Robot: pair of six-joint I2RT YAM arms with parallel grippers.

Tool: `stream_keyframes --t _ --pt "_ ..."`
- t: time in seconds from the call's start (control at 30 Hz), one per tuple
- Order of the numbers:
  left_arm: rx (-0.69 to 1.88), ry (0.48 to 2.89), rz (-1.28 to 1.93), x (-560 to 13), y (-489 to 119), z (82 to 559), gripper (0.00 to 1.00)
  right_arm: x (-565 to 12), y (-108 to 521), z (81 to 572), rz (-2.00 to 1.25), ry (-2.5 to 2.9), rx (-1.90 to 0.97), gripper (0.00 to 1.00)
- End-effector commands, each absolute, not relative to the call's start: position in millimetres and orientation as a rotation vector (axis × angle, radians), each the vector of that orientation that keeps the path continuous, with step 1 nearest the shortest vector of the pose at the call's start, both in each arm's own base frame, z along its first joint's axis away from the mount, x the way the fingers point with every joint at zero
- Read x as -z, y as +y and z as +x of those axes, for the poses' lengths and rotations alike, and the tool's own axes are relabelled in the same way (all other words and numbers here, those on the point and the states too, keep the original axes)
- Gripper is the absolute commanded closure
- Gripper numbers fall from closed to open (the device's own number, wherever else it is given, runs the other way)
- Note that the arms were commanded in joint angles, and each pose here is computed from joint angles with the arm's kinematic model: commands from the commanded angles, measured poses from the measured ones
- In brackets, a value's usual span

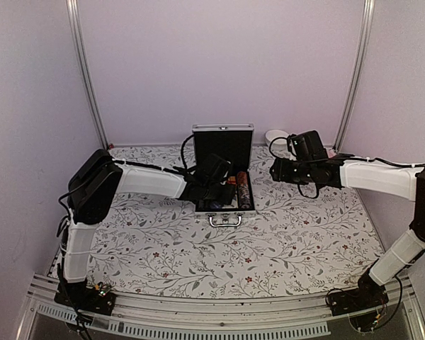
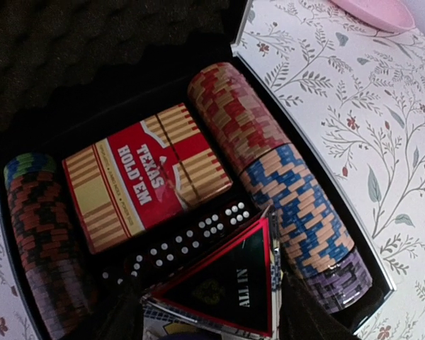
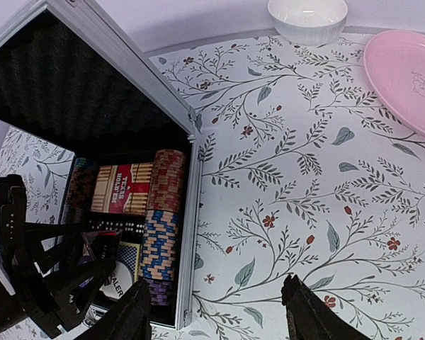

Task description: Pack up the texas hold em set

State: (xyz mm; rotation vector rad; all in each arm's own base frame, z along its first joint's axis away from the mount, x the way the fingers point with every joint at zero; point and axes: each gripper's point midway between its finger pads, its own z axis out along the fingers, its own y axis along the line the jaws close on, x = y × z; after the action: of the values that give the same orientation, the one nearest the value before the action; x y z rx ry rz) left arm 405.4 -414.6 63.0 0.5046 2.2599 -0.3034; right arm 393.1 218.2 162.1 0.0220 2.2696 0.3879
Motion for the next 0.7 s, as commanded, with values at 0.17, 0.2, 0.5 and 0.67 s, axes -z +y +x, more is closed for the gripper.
stream_keyframes --t 0.17,0.2,0.5,0.67 --pt "0.283 2.216 0.428 -73 -407 445 0.39 -172 214 396 0.041 2.235 -0.393 0.37" --pt "0.282 2.217 0.424 -73 -407 446 0.39 -171 214 396 0.042 2.237 -0.393 0.36" --pt "0.215 2.235 0.404 -66 -401 455 0.39 -169 215 399 0.043 2.24 -0.389 0.37" --pt "0.21 2.258 0.406 -56 -401 455 0.39 -170 216 400 0.047 2.238 -0.387 0.37"
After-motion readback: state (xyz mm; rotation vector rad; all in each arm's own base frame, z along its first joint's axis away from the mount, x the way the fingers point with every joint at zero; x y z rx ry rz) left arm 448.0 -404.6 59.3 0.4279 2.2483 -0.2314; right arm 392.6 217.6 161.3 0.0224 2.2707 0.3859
